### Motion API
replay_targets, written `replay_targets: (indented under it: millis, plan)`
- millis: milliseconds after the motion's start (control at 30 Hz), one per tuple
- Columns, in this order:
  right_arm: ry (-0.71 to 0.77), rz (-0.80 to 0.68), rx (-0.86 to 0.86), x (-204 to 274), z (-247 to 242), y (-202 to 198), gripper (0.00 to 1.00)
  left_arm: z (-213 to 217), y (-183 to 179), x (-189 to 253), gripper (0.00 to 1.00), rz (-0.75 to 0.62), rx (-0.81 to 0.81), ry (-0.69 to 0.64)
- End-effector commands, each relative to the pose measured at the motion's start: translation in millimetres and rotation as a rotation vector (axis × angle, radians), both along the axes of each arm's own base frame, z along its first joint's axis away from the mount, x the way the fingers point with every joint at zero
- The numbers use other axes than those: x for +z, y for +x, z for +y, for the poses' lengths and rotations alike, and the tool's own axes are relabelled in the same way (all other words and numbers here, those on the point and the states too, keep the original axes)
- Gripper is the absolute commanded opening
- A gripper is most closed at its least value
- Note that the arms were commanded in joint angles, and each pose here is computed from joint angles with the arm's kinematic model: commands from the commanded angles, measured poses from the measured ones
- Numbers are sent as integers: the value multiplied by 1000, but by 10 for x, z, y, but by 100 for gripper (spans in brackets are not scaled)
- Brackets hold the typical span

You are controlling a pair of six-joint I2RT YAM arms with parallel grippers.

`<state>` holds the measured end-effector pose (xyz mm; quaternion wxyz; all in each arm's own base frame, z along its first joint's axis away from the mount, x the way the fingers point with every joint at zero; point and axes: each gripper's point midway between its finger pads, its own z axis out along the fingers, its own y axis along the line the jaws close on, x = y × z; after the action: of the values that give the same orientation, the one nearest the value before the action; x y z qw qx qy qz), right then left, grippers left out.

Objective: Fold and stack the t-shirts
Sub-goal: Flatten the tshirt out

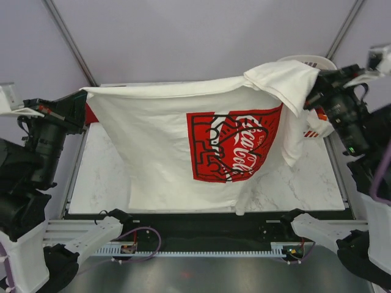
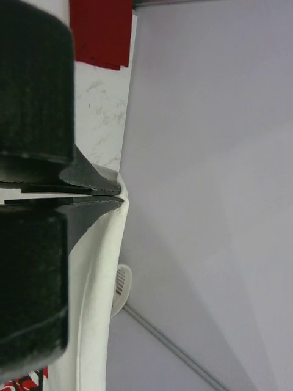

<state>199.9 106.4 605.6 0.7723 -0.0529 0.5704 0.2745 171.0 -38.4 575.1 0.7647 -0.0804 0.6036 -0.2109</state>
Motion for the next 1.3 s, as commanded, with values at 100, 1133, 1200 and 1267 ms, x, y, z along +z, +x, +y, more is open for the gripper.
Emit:
replay_targets:
  millis: [100,1133,1200,1267]
  plan:
    - [-115,152,-159,-362,356,1327,0,47,728,-19,2,65,207,124]
    - [-323,965,-454,-3943,186,3277,98,75,2809,-3198,86,1041,149,197]
    - [-292,976,-365,-3929,308,3136,98,4,2429,-3600,85,1140,138,155]
    - [-288,1003,-278,-4084,425,3034,98,-30,2074,-4112,86,1257,127,117]
